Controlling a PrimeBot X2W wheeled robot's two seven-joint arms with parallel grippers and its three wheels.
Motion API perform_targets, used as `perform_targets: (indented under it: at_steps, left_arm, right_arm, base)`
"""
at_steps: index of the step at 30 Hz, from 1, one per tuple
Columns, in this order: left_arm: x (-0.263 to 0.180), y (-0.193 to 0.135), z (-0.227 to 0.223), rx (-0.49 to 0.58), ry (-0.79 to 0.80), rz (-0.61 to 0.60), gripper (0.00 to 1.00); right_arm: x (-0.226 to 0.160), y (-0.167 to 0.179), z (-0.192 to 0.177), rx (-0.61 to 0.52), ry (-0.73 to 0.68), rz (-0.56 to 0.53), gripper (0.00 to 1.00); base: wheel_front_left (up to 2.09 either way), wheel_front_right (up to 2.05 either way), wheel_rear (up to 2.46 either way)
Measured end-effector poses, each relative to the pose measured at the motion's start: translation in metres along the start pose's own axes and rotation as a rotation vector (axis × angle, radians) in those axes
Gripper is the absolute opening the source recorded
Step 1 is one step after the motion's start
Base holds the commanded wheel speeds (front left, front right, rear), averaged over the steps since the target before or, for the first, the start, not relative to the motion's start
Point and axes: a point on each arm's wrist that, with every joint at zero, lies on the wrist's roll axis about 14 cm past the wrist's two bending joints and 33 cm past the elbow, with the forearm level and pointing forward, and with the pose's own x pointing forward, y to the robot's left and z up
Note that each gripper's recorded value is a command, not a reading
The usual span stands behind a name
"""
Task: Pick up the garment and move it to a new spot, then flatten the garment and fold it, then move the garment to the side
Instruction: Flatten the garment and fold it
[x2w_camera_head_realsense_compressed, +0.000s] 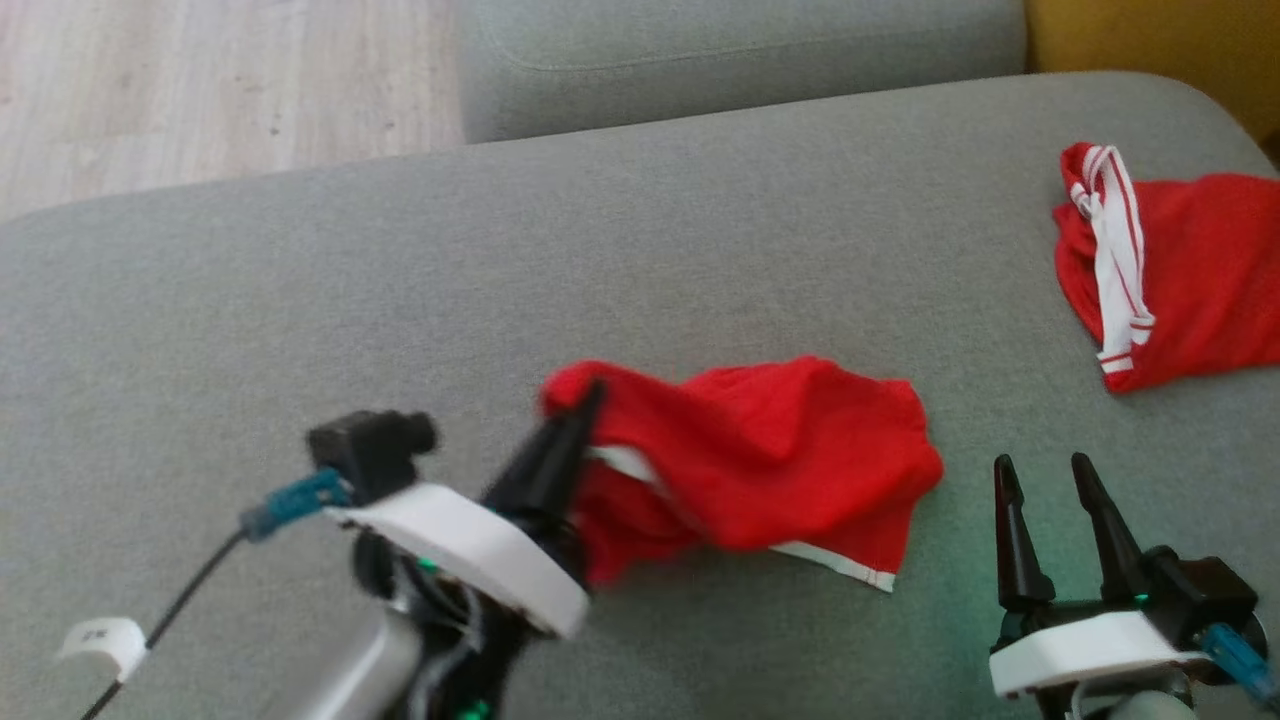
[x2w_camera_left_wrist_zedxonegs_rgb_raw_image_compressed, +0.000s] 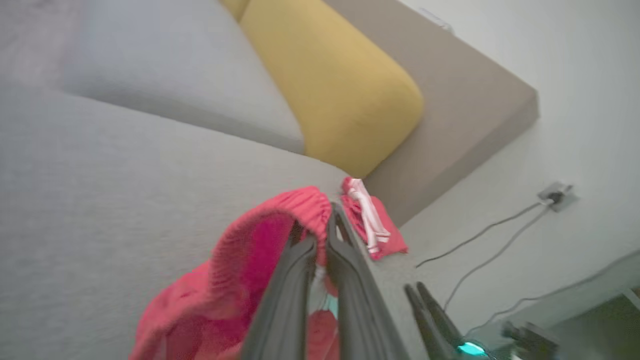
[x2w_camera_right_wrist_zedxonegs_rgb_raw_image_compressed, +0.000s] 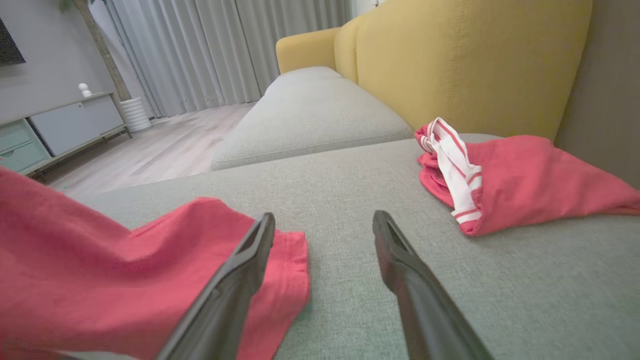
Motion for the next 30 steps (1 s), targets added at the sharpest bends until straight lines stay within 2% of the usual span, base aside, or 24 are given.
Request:
perform_targets:
  at_steps: [1, 6, 13, 15, 16, 17, 18, 30]
  left_arm:
    - [0.004, 0.031, -0.003, -0.036, 0.005, 0.093, 0.00]
    - [0.012, 0.113, -0.017, -0.041, 0.019, 0.339, 0.00]
    - [0.044, 0.163, -0.022, 0.001, 0.008, 0.458, 0.00]
    - [0.050, 0.175, -0.026, 0.001, 0.021, 0.486, 0.13]
    - [0.051, 0.181, -0.030, 0.001, 0.038, 0.499, 0.35]
    - [0.051, 0.186, -0.034, 0.003, 0.056, 0.510, 0.77]
    - [0.052, 0.191, -0.037, 0.004, 0.066, 0.518, 1.00]
    - [0.049, 0.187, -0.032, -0.017, 0.019, 0.470, 1.00]
  right_arm:
    - [-0.001, -0.003, -0.002, 0.000, 0.005, -0.009, 1.00]
    - [-0.002, -0.006, -0.008, -0.003, 0.028, -0.021, 1.00]
    - [0.003, -0.008, -0.016, -0.016, 0.057, -0.026, 1.00]
    - [0.006, -0.009, -0.017, -0.021, 0.060, -0.028, 1.00]
    - [0.007, -0.010, -0.017, -0.021, 0.062, -0.030, 1.00]
    - [0.007, -0.010, -0.018, -0.022, 0.063, -0.032, 1.00]
    - [0.008, -0.011, -0.018, -0.025, 0.065, -0.033, 1.00]
    - [0.015, -0.006, -0.019, -0.027, 0.068, -0.012, 1.00]
  base:
    - [0.00, 0.00, 0.00]
    - [0.00, 0.00, 0.00]
    - [0.00, 0.00, 0.00]
    - [0.00, 0.00, 0.00]
    - [0.00, 0.00, 0.00]
    - [0.00, 0.00, 0.00]
    - [0.00, 0.00, 0.00]
    - [0.00, 0.00, 0.00]
